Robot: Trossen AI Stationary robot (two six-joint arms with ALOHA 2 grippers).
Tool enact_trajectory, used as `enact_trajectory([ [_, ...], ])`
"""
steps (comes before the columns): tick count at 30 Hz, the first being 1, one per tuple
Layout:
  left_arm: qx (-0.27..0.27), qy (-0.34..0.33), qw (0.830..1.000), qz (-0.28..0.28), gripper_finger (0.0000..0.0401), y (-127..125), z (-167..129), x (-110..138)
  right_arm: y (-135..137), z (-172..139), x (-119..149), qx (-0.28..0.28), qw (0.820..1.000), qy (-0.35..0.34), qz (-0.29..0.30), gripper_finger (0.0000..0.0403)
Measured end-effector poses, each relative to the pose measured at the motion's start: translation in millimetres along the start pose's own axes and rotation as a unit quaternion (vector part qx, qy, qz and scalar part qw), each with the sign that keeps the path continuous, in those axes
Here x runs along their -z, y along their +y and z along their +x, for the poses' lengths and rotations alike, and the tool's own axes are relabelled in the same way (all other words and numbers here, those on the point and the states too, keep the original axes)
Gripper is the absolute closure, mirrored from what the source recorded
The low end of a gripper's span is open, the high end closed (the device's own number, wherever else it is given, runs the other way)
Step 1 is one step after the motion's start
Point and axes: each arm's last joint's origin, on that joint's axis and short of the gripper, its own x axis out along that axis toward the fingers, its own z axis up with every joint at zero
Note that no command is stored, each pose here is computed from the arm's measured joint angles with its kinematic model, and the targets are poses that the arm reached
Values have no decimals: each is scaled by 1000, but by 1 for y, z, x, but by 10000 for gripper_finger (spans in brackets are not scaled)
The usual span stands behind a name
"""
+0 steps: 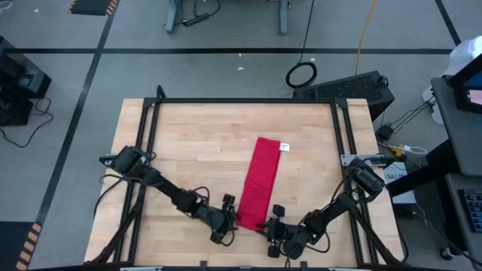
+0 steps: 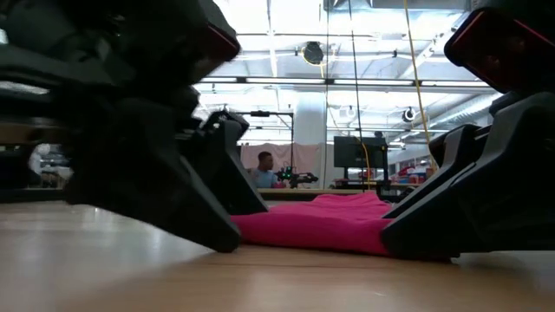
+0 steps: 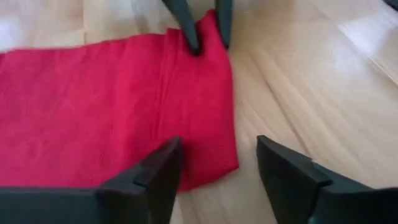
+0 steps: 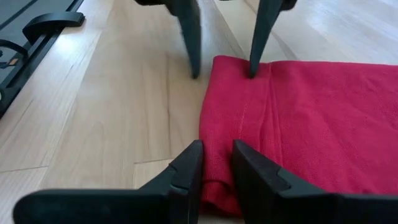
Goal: Roll towel
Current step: Roll the red towel
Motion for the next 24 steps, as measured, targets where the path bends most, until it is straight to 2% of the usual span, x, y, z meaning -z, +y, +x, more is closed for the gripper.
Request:
enact_trajectory([
  [3,7,8,1000,-14,248,8,1,1,0,0,0,2,1000,-1,-3,325],
  [8,4,9,999,-30,373,12,2,1,1,0,-2,-3,1000,-10,-14,323],
  [9,4,9,999,-42,384,12,2,1,1,0,-3,-4,1000,-10,-21,321],
  [13,22,11,994,-109,377,14,2,1,1,-5,-8,-8,998,-10,-54,297],
  [19,62,20,975,-213,389,21,2,-1,3,-21,-22,12,993,-22,-114,232],
  [24,89,28,959,-268,391,30,3,-1,9,-33,-18,10,990,-16,-142,184],
])
